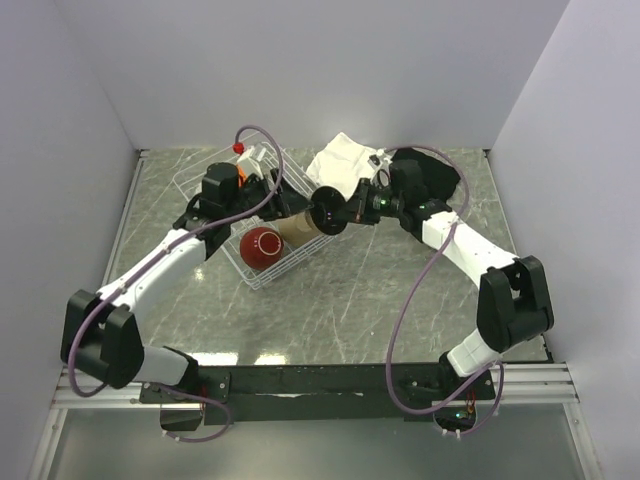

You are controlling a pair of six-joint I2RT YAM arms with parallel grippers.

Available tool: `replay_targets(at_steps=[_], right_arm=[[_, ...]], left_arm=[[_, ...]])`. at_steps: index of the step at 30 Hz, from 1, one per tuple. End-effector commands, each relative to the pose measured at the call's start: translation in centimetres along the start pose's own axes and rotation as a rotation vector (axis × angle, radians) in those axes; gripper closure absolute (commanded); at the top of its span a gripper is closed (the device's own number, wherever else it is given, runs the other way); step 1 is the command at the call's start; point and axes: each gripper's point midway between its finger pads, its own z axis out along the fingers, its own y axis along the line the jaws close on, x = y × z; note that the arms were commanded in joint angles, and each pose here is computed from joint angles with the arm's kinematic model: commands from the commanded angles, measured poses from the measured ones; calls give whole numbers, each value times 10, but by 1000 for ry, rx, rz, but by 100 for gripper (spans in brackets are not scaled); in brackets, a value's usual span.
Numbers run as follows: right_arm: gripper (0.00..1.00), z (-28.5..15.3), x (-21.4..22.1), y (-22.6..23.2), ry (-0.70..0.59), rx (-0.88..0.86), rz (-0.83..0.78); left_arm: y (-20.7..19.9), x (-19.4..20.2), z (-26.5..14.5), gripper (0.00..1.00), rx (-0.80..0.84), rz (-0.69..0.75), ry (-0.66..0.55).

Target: Unload the bowls from the dish rack

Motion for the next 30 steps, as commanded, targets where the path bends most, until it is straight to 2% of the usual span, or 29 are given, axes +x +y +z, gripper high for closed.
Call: replay_targets(at_steps=[1,2,3,8,9,11,15,17,22,30], right_arm=[[100,-33,-14,-4,-21,157,-87],[100,-39,-15,-7,-29,182,-105],[100,-46,-19,-12,-39,206,-102],[100,-84,-30,-42,-97,330,-56],[100,-91,-33,-48,-111,354,-41],[100,-114,-41,-72,-151,435,15],[100,-157,-53,-114,-228,631,116],[100,-178,-54,-137,-255,716,202],[100,-213,-53,-183,-314,868,372],[100,-237,-56,-239,-320,982,518]], left_arm=[[-4,-31,-28,17,-93,219,-147],[5,-34,-33,3,-155,229,-166],[9,-37,-38,1,-186,263,-179],[37,-50,-77,1,-412,345,-284],[46,-44,-82,1,-442,380,-275],[60,-54,-107,1,-564,427,-348],[90,-48,-142,0,-727,459,-438],[89,-53,-159,1,-756,484,-507],[112,-40,-179,1,-841,489,-575],[112,-44,-178,1,-852,527,-572]])
